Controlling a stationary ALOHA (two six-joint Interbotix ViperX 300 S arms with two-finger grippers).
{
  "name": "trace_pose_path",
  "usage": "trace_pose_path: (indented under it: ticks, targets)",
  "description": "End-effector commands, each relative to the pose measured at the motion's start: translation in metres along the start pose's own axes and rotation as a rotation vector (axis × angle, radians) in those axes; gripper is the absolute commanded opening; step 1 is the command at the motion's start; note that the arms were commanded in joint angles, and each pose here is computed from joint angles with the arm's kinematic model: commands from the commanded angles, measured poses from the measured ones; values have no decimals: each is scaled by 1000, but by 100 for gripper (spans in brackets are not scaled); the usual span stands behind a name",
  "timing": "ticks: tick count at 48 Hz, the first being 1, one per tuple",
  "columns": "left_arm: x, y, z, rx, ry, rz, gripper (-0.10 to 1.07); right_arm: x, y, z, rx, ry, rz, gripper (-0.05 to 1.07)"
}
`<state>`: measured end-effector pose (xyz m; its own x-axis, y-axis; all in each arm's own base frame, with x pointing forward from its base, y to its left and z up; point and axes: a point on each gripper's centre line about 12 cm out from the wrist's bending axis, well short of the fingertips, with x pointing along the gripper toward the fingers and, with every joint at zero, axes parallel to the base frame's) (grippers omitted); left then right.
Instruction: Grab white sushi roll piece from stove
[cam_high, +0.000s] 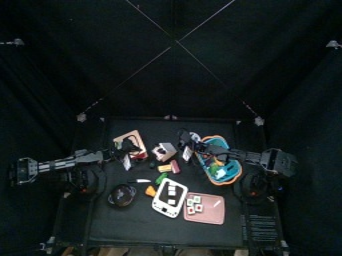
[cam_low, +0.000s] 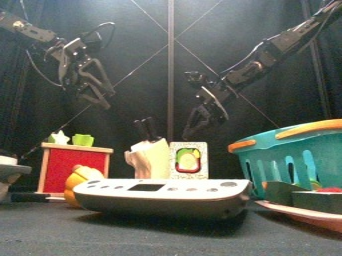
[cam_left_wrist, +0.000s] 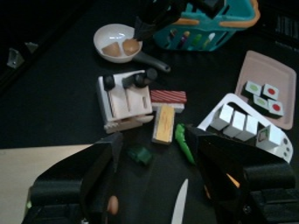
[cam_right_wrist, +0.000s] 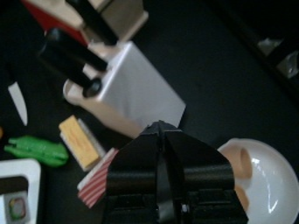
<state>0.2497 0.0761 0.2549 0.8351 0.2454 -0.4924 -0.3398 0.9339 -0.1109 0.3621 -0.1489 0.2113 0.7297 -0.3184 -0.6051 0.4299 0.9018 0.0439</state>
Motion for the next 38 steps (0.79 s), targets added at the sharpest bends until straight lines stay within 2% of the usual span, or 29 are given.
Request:
trace_pose_path:
  ticks: [1, 5, 11, 16, 23, 27, 31, 38]
  targets:
    - [-2, -10, -3, 30, -25, -36, 93, -23, 24, 5, -10, 39, 38, 38]
    - [-3, -20, -15, 78, -18, -72, 93, -39, 46, -1, -7, 124, 78, 38]
    - [-4, -30, -33, 203, 2, -110, 93, -61, 78, -6, 8, 226, 150, 38]
    - [-4, -33, -43, 267, -22, -126, 93, -74, 100, -5, 90, 270, 224, 39]
    - [-4, -33, -50, 279, -108, -144, 93, -83, 114, 0, 363, 320, 303, 46]
    - [-6, -32, -56, 289, -136, -150, 93, -88, 119, 3, 520, 346, 328, 54]
    - [-10, -32, -56, 312, -157, -154, 93, -88, 122, 8, 670, 357, 330, 63]
    - [-23, -31, -50, 326, -212, -153, 93, -82, 124, 16, 854, 365, 304, 74]
